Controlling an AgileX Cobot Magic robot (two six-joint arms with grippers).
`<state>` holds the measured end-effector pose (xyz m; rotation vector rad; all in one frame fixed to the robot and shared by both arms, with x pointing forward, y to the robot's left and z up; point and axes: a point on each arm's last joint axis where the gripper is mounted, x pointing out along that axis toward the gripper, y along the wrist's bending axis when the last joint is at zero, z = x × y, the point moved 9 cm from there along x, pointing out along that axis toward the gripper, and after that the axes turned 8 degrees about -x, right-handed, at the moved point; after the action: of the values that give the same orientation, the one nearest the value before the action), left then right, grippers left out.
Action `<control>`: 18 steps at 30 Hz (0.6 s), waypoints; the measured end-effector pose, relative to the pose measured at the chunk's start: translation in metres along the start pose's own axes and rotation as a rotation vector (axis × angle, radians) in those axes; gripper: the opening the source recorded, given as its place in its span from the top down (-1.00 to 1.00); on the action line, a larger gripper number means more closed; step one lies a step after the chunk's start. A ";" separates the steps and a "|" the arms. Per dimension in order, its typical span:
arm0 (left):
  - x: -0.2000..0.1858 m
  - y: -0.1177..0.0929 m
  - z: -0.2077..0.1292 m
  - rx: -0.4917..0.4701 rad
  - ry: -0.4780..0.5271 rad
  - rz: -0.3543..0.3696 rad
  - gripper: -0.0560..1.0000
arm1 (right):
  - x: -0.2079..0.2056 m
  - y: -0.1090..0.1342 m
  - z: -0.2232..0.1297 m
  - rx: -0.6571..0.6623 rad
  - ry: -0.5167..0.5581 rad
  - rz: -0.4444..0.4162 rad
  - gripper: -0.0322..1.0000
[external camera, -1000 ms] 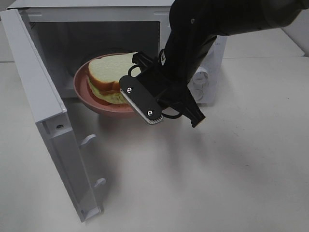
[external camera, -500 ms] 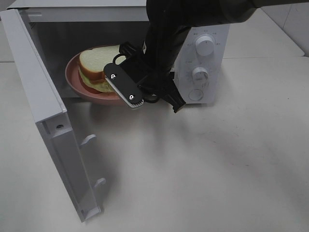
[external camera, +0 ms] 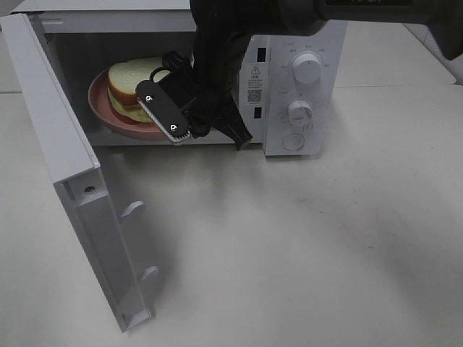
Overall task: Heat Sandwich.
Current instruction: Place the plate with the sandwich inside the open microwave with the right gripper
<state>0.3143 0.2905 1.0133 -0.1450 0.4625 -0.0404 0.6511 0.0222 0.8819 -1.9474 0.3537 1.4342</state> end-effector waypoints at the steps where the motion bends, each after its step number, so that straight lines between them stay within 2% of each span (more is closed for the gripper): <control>1: 0.000 0.000 0.000 0.000 0.000 0.000 -0.98 | 0.001 -0.003 -0.001 0.004 0.002 -0.002 0.85; 9: 0.000 0.000 0.000 0.000 0.000 0.000 -0.98 | 0.018 -0.015 -0.005 0.023 0.019 0.012 0.85; 18: 0.000 0.000 0.000 0.000 0.000 0.000 -0.98 | 0.027 -0.033 -0.013 0.055 0.044 -0.016 0.85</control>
<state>0.3143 0.2905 1.0133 -0.1450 0.4625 -0.0404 0.6897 0.0423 0.8714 -1.9354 0.3921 1.3595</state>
